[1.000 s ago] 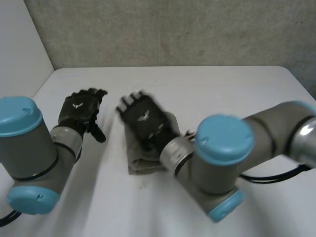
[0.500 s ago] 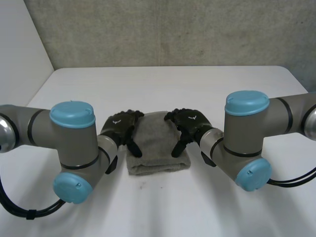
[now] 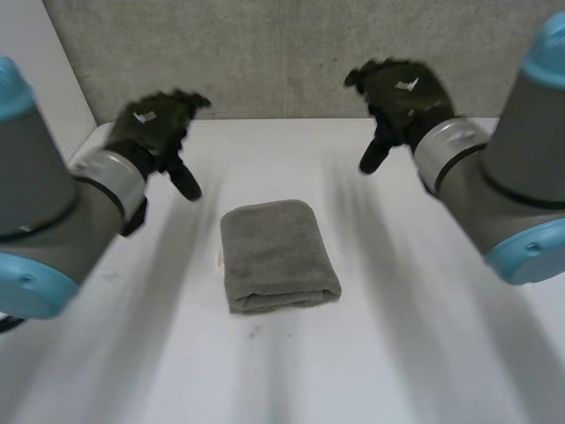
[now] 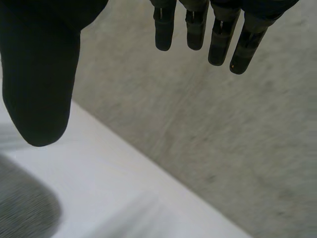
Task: Fold the towel.
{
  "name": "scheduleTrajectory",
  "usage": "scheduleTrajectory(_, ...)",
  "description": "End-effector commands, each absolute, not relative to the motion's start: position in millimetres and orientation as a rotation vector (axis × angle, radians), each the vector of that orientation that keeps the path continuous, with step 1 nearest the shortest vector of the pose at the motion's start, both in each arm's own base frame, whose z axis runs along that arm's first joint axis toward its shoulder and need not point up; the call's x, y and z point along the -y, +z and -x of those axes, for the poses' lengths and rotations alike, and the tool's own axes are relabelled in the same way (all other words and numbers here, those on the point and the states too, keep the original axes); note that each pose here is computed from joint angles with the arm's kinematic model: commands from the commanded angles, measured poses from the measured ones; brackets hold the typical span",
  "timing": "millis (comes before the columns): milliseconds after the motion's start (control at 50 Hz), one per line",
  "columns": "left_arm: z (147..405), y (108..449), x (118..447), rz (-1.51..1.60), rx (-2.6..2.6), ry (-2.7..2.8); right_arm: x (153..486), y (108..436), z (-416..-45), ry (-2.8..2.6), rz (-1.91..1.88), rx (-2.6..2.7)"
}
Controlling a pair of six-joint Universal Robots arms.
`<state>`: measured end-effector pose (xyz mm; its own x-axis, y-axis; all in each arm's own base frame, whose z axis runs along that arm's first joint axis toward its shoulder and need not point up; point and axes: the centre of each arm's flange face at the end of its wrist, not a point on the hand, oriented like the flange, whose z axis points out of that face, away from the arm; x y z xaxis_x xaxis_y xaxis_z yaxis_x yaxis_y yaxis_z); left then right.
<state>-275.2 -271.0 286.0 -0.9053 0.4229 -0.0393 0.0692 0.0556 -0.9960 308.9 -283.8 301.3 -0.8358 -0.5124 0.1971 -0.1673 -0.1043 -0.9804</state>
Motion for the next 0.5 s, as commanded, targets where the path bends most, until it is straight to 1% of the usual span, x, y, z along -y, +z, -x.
scheduleTrajectory(20, 246.6, 342.4, 256.5, 0.432, 2.070, 1.993, 282.0, 329.3, -273.5, -2.169, 0.764, -1.954)
scheduleTrajectory(100, 233.0, 351.0, 253.9, 0.398, 2.090, 2.010, 275.6, 331.5, -268.0, -2.174, 0.769, -1.957)
scheduleTrajectory(140, 231.9, 350.3, 253.9, 0.394, 2.093, 2.010, 268.8, 328.8, -265.2, -2.165, 0.775, -1.965)
scheduleTrajectory(240, 231.5, 342.2, 252.6, 0.396, 2.122, 1.981, 264.3, 328.9, -261.9, -2.166, 0.762, -1.966)
scheduleTrajectory(360, 231.2, 337.9, 252.8, 0.398, 2.135, 1.969, 264.1, 318.0, -259.2, -2.132, 0.766, -2.004)
scheduleTrajectory(500, 231.4, 335.4, 253.3, 0.398, 2.133, 1.970, 264.2, 315.8, -260.3, -2.141, 0.766, -1.994)
